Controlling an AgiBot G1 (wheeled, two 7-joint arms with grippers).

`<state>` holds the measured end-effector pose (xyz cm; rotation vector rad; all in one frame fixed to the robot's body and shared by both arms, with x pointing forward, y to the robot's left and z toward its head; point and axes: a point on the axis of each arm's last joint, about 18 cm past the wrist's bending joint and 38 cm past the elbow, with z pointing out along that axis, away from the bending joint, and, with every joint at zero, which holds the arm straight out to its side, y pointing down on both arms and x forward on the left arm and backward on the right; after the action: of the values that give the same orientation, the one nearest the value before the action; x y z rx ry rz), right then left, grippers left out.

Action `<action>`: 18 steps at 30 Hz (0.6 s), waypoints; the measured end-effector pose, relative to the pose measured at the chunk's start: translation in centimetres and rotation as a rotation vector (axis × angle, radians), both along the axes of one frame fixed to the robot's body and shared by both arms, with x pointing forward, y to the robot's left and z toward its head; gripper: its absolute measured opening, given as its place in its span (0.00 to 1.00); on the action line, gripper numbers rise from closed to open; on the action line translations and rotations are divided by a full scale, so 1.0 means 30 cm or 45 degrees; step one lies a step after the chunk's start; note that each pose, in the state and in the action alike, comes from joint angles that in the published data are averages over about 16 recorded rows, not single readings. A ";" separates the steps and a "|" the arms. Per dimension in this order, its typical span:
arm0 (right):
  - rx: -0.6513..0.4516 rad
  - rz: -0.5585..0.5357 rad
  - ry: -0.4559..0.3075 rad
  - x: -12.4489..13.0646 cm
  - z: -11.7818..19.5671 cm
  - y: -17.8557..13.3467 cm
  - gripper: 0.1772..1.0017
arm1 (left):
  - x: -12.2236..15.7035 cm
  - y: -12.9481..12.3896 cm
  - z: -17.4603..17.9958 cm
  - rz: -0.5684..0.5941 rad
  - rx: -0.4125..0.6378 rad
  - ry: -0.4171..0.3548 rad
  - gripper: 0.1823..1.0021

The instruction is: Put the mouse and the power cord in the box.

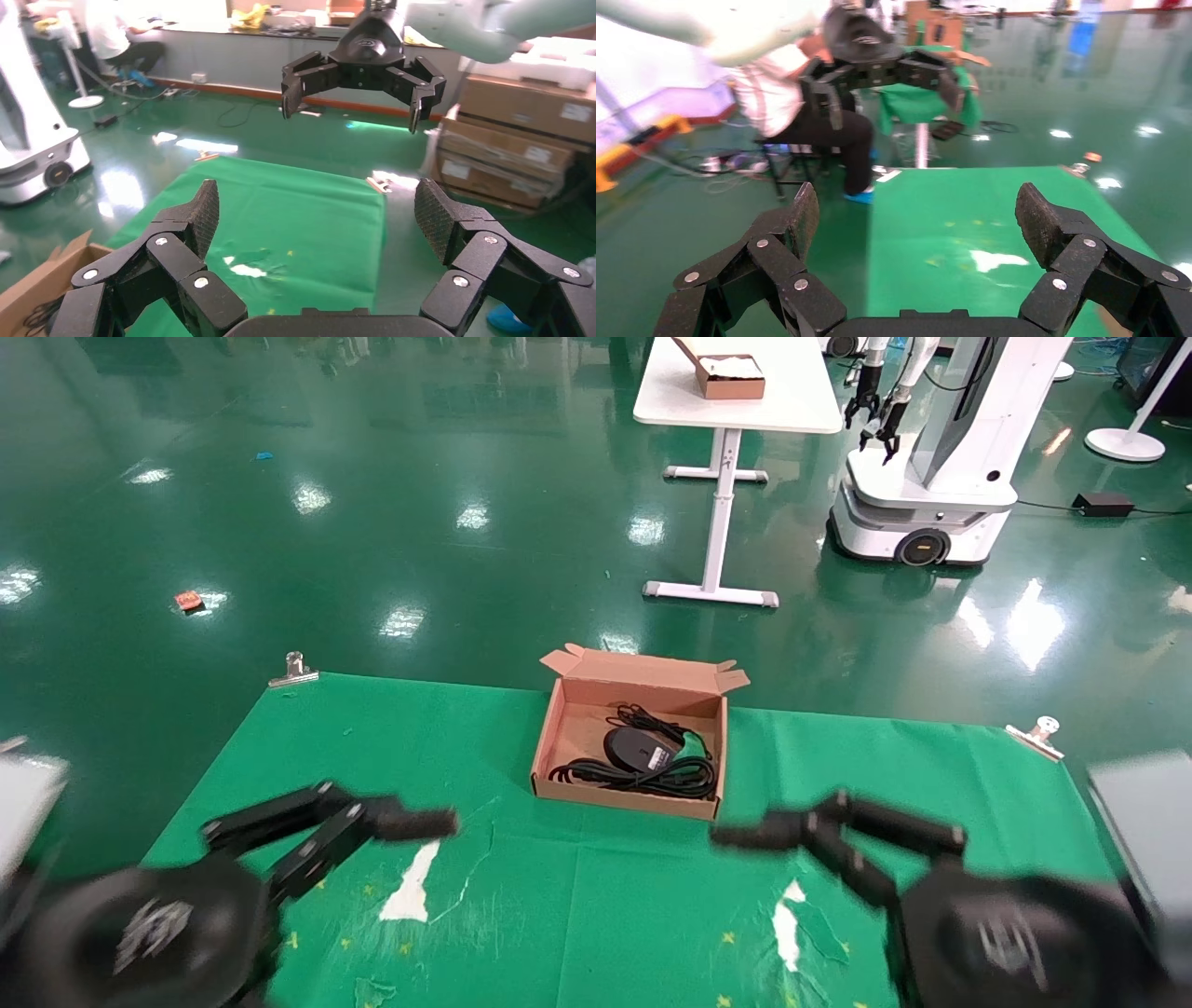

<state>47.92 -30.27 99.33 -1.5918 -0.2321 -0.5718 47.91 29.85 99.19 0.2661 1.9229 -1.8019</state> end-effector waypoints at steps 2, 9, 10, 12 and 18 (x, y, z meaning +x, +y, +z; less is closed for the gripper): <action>-0.007 0.022 0.014 -0.020 -0.006 0.004 1.00 | -0.020 0.007 0.002 -0.013 0.009 -0.010 1.00; -0.016 0.051 0.029 -0.046 -0.013 0.009 1.00 | -0.047 0.015 0.004 -0.029 0.021 -0.023 1.00; -0.015 0.049 0.028 -0.045 -0.013 0.009 1.00 | -0.045 0.015 0.004 -0.028 0.020 -0.022 1.00; -0.013 0.044 0.026 -0.040 -0.011 0.007 1.00 | -0.041 0.013 0.003 -0.026 0.018 -0.020 1.00; -0.008 0.031 0.022 -0.028 -0.008 0.005 1.00 | -0.029 0.010 0.002 -0.018 0.012 -0.014 1.00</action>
<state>47.07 -30.12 99.10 -1.5975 -0.2402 -0.5393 47.05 30.14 99.25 0.2929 1.9271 -1.7972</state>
